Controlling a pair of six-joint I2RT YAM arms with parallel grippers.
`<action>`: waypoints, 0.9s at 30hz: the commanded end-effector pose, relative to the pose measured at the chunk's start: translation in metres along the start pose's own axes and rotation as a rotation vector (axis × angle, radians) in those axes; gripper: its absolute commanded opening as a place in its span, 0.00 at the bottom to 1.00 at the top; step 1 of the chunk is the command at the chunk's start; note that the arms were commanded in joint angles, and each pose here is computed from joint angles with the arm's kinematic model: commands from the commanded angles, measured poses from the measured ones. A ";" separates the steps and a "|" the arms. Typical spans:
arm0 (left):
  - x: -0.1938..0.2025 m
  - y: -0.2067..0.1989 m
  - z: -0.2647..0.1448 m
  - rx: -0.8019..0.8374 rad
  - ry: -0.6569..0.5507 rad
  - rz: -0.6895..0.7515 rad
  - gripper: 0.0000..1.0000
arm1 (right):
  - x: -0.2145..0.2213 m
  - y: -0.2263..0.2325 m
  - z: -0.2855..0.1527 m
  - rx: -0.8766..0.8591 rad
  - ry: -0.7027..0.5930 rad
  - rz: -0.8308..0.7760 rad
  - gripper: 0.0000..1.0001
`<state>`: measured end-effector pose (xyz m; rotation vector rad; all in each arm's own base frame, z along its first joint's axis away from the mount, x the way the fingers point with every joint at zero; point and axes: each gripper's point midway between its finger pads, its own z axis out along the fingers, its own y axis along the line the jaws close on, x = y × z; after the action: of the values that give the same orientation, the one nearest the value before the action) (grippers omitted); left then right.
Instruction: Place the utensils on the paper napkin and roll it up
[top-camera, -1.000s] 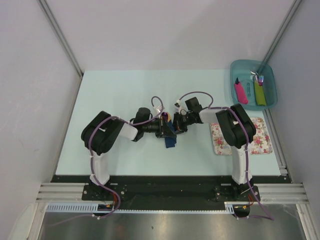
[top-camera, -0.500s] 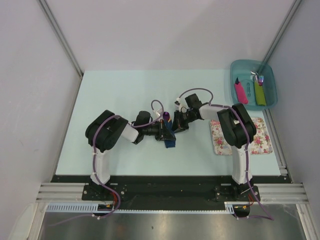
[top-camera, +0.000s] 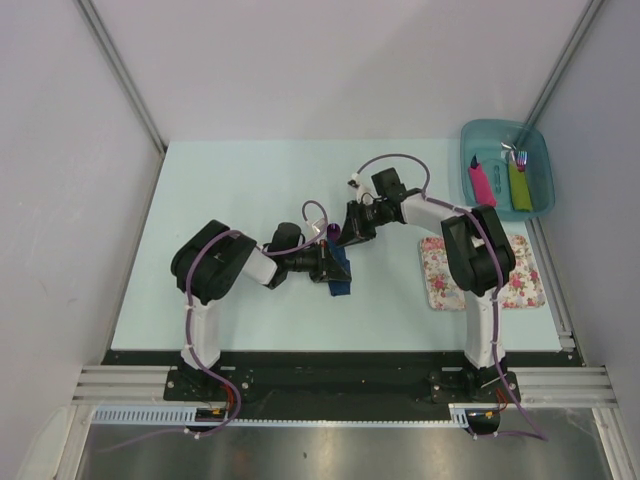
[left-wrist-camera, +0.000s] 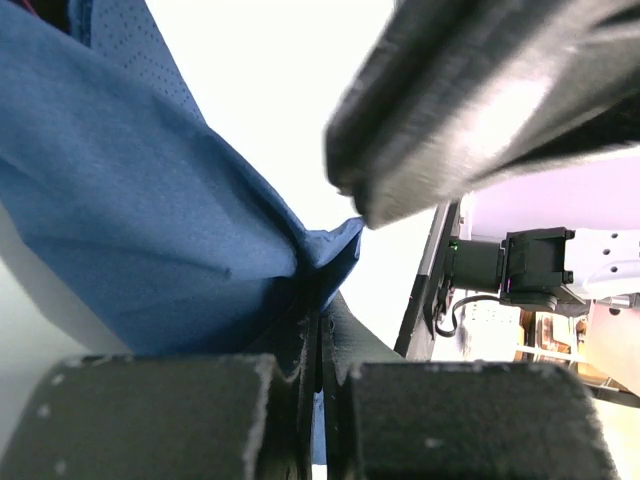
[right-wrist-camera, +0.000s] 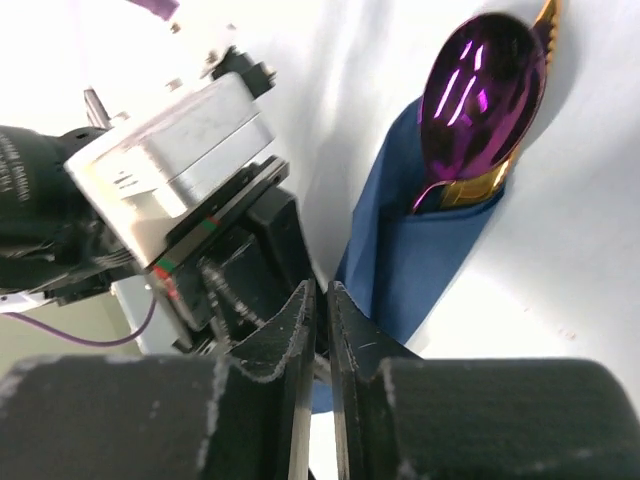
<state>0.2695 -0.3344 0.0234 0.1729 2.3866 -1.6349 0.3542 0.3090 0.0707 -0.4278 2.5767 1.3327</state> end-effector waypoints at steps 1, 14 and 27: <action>0.006 0.002 -0.002 -0.015 0.013 0.038 0.00 | -0.007 -0.020 0.010 0.029 -0.011 -0.021 0.14; 0.013 -0.001 0.002 -0.029 0.071 0.113 0.00 | -0.017 -0.039 0.009 0.020 -0.050 0.046 0.15; 0.008 -0.014 0.010 -0.003 0.093 0.149 0.00 | -0.007 -0.028 -0.003 0.050 -0.010 0.037 0.44</action>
<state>0.2679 -0.3395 0.0237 0.3191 2.3930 -1.5777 0.3715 0.2931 0.0397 -0.3025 2.6293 1.3219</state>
